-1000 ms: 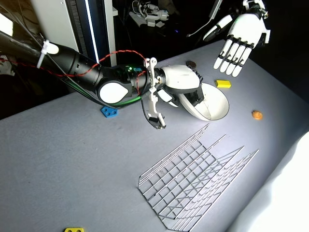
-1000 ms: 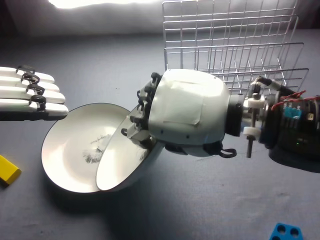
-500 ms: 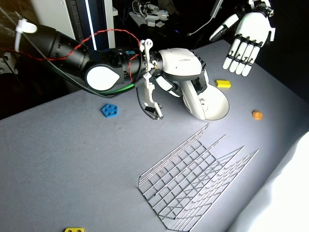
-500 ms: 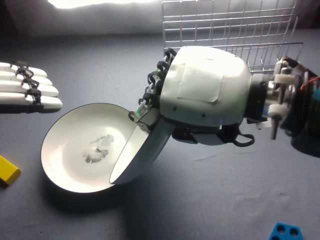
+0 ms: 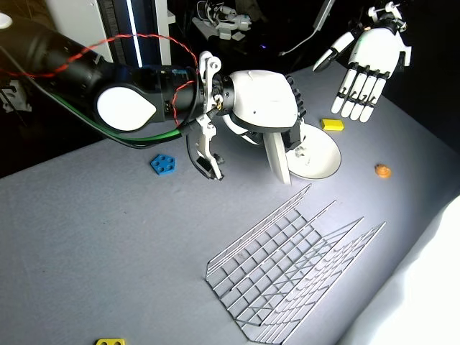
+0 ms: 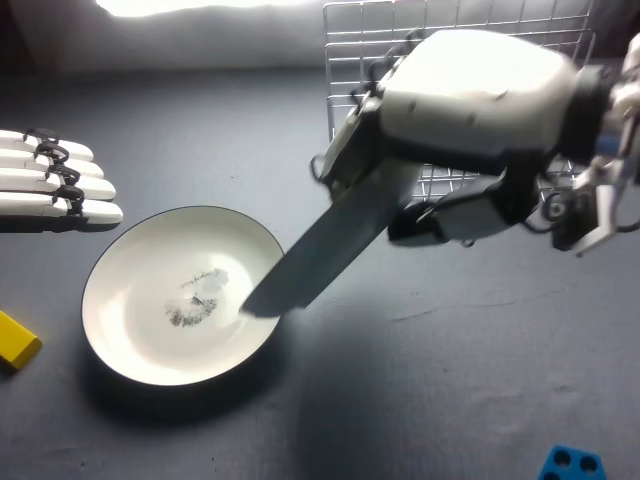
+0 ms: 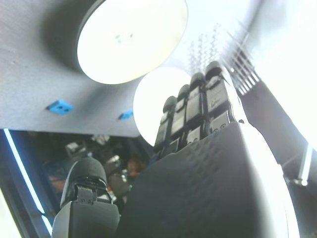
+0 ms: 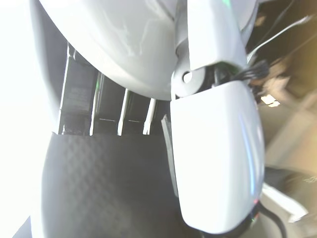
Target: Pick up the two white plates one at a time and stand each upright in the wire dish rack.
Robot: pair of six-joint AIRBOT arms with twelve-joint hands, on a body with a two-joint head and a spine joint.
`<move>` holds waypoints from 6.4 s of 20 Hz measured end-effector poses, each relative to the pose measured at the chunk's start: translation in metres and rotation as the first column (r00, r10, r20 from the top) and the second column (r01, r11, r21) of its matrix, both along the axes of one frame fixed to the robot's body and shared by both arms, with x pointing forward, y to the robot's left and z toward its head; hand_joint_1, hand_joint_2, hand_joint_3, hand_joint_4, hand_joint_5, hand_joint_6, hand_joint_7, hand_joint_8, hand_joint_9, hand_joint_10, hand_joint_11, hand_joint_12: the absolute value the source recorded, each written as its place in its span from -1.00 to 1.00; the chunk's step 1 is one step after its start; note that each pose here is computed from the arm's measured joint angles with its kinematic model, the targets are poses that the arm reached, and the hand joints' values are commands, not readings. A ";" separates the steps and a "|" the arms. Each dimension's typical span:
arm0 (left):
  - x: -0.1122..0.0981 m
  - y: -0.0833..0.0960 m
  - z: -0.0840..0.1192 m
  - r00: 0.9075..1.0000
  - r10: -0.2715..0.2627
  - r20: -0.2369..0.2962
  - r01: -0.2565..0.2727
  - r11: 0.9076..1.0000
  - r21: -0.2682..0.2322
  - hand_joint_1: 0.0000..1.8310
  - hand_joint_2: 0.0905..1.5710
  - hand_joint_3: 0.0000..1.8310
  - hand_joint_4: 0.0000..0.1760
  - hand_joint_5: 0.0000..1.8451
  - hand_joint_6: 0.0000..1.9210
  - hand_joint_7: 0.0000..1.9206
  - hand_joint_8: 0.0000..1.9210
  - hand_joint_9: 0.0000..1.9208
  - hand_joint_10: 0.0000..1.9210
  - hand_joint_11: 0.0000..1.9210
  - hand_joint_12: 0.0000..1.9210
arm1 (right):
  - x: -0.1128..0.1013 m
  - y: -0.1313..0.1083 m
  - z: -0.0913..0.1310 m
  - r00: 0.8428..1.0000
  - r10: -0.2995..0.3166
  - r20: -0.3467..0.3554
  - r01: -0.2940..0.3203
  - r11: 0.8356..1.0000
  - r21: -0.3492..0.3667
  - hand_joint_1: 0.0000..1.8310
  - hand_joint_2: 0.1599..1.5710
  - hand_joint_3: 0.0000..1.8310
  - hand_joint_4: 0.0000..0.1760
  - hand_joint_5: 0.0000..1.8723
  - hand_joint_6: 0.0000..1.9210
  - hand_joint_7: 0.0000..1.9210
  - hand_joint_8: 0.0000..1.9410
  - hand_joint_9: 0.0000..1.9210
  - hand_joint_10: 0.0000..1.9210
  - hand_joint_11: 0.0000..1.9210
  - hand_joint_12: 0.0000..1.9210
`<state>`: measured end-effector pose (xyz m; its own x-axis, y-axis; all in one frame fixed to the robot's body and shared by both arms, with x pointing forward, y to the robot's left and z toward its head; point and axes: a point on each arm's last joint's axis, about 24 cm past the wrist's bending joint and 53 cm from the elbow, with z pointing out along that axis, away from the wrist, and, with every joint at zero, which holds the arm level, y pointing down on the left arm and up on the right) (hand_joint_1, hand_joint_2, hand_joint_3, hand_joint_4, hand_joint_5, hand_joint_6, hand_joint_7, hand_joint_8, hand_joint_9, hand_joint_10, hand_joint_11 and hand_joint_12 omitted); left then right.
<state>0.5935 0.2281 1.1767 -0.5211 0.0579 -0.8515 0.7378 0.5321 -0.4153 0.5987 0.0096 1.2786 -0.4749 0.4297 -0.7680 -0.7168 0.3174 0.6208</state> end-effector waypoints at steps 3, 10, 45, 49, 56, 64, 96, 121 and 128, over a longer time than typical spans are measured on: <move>0.001 0.002 0.001 1.000 0.002 0.002 -0.002 1.000 0.001 -1.00 0.40 -1.00 -1.00 -1.00 -1.00 -1.00 -1.00 -1.00 -1.00 -1.00 -1.00 | 0.003 -0.014 0.014 0.999 -0.007 -0.052 0.009 0.999 0.040 0.53 0.23 -1.00 -1.00 0.14 -0.14 0.25 -0.40 0.19 -0.20 0.04 -0.11; 0.007 0.006 0.006 1.000 0.004 0.004 -0.004 1.000 -0.026 -1.00 0.39 -1.00 -1.00 -1.00 -1.00 -1.00 -1.00 -1.00 -1.00 -1.00 -1.00 | 0.029 -0.054 0.050 0.961 -0.060 -0.271 0.114 0.976 0.188 0.63 0.27 -1.00 -1.00 -0.02 0.06 0.09 -0.18 0.16 -0.29 0.03 0.35; 0.009 -0.040 -0.025 0.999 -0.040 0.010 0.039 0.999 0.037 -1.00 0.37 -1.00 -1.00 -1.00 -1.00 -1.00 -1.00 -1.00 -1.00 -1.00 -1.00 | 0.128 -0.152 0.064 0.807 -0.190 -0.559 0.430 0.838 0.336 0.64 0.26 -1.00 -1.00 0.09 -0.14 0.18 -0.35 0.12 -0.17 -0.10 0.52; 0.004 -0.049 -0.027 0.997 -0.074 0.020 0.073 0.997 0.038 -1.00 0.36 -1.00 -1.00 -1.00 -1.00 -1.00 -1.00 -1.00 -1.00 -1.00 -1.00 | 0.136 -0.160 0.058 0.786 -0.196 -0.586 0.457 0.823 0.338 0.62 0.27 -1.00 -1.00 0.08 -0.10 0.17 -0.31 0.11 -0.14 -0.12 0.47; 0.002 -0.062 -0.033 0.995 -0.092 0.029 0.091 0.995 0.041 -1.00 0.38 -1.00 -1.00 -1.00 -1.00 -1.00 -1.00 -1.00 -1.00 -1.00 -1.00 | 0.147 -0.170 0.036 0.726 -0.192 -0.660 0.509 0.796 0.328 0.64 0.26 -1.00 -1.00 0.11 -0.13 0.20 -0.37 0.11 -0.19 -0.10 0.52; 0.017 -0.053 -0.045 0.999 -0.035 0.019 0.033 0.996 0.085 -1.00 0.37 -1.00 -1.00 -1.00 -1.00 -1.00 -1.00 -1.00 -1.00 -1.00 -1.00 | 0.159 -0.173 0.023 0.711 -0.213 -0.670 0.528 0.791 0.309 0.63 0.28 -1.00 -1.00 0.07 -0.08 0.17 -0.32 0.09 -0.16 -0.10 0.53; 0.026 -0.035 -0.078 1.000 0.004 -0.012 -0.002 0.981 0.195 -1.00 0.37 -1.00 -1.00 -1.00 -1.00 -1.00 -1.00 -1.00 -1.00 -1.00 -1.00 | 0.191 -0.183 -0.039 0.626 -0.268 -0.732 0.598 0.768 0.230 0.53 0.25 -1.00 -1.00 0.13 -0.15 0.20 -0.27 0.14 -0.10 -0.04 0.04; 0.038 -0.017 -0.086 0.999 0.053 -0.011 -0.049 0.971 0.233 -1.00 0.36 -1.00 -1.00 -1.00 -1.00 -1.00 -1.00 -1.00 -1.00 -1.00 -1.00 | 0.195 -0.184 -0.022 0.664 -0.247 -0.706 0.586 0.758 0.287 0.10 0.29 -0.99 -1.00 -0.39 -1.00 -0.30 -1.00 -0.33 -0.94 -0.85 0.32; 0.038 -0.015 -0.091 0.998 0.057 -0.017 -0.051 0.969 0.242 -1.00 0.35 -1.00 -1.00 -1.00 -1.00 -1.00 -1.00 -1.00 -1.00 -1.00 -1.00 | 0.196 -0.187 -0.001 0.690 -0.229 -0.686 0.578 0.745 0.333 -0.24 0.18 -1.00 -1.00 -1.00 -1.00 -1.00 -1.00 -1.00 -1.00 -1.00 -0.86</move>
